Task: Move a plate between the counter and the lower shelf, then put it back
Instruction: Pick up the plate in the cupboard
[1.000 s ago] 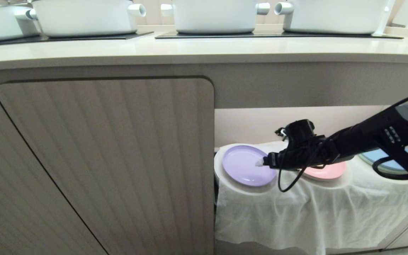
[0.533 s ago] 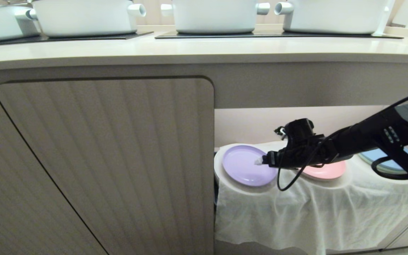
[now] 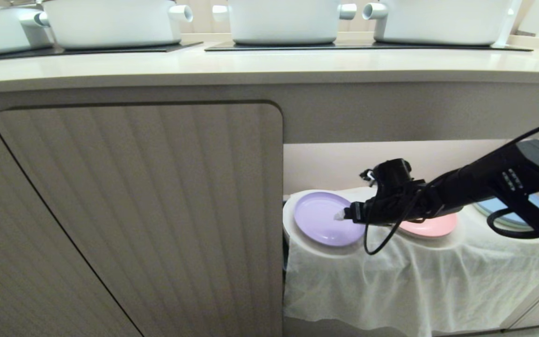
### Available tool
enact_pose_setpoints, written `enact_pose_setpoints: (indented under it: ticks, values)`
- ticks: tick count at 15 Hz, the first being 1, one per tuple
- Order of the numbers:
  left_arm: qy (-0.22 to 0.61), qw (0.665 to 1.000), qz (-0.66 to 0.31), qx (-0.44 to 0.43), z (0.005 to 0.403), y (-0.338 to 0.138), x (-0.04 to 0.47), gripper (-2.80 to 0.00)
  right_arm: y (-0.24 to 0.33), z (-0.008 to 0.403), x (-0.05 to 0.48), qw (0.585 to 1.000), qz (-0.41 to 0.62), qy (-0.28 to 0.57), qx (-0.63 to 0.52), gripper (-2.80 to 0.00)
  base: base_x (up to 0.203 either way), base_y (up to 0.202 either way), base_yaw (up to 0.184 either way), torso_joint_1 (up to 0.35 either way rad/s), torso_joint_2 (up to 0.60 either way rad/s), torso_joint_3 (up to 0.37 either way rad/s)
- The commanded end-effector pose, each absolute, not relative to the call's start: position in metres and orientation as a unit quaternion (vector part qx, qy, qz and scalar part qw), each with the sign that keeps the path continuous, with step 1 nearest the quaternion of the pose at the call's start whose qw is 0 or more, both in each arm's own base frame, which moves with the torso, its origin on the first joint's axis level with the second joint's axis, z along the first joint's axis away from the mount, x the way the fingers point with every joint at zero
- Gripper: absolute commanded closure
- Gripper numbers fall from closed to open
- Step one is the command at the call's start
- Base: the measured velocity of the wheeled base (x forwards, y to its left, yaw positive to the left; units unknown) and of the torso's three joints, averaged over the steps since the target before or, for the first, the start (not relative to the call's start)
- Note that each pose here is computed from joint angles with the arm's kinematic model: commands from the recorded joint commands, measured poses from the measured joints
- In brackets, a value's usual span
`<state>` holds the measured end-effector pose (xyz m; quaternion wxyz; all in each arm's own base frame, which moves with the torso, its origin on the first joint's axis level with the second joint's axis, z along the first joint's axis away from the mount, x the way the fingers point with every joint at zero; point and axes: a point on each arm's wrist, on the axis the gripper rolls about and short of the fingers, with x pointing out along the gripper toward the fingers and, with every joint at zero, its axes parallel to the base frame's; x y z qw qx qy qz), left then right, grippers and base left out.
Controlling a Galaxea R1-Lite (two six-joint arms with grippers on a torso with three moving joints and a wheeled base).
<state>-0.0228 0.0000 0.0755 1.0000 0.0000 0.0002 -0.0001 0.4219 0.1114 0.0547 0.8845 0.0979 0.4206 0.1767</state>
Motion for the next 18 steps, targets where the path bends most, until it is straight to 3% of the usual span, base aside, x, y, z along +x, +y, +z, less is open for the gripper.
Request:
enact_pose_setpoints:
  ticks: [1,18]
  values:
    - [0.000,1.000,0.000,0.000,0.075,0.000,-0.023,0.00,0.112,0.052,0.423,0.883,0.177,0.423,0.098,-2.80,0.000,0.000,0.000,0.000,0.00,0.000]
    - [0.000,1.000,0.000,0.000,0.075,0.000,-0.023,0.00,0.113,0.041,0.426,0.883,0.176,0.423,0.097,-2.80,0.000,0.000,0.000,0.000,0.00,0.000]
